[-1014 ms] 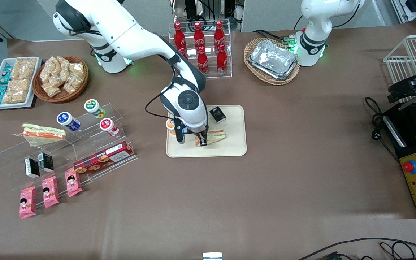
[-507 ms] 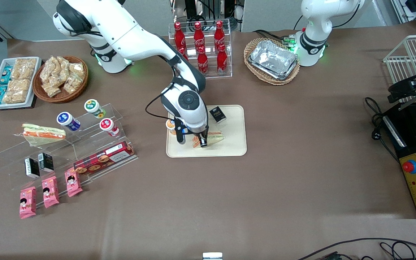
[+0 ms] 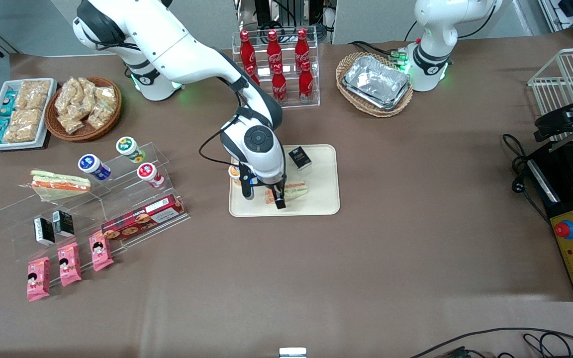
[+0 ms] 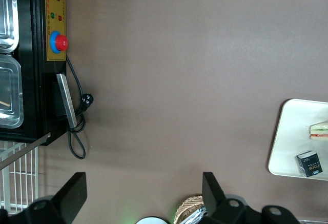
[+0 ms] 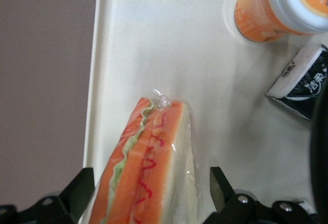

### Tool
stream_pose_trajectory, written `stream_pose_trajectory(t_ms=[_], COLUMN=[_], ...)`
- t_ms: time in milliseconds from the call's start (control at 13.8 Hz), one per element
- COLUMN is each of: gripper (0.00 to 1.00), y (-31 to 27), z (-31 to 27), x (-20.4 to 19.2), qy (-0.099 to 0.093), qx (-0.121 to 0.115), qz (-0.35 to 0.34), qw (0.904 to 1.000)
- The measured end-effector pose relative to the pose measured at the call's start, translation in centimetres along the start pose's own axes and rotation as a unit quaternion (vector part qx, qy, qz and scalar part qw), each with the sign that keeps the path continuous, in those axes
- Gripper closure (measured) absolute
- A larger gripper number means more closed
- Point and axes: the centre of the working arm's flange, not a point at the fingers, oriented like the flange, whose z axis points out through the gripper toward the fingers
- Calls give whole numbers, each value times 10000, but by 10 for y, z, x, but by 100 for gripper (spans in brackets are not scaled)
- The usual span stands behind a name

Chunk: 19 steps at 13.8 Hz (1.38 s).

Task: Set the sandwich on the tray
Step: 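Open the right gripper and raise it off the sandwich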

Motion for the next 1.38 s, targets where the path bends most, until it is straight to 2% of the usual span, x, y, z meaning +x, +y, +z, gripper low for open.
stream_pose_trajectory(t_ms=[435, 797, 870, 1014, 1087, 1232, 1377], gripper=[0, 0, 0, 0, 0, 0, 0], y=[-4, -8, -9, -10, -9, -5, -2], z=[-29, -93, -112, -157, -177, -210, -236], x=[2, 6, 7, 3, 2, 2, 6], qy=[103, 186, 86, -212, -273, -284, -256], qx=[-78, -240, -264, -169, -128, -143, -210], qz=[-50, -499, -647, -917, -1119, -1620, -2271], qw=[9999, 9983, 9975, 9954, 9933, 9863, 9733])
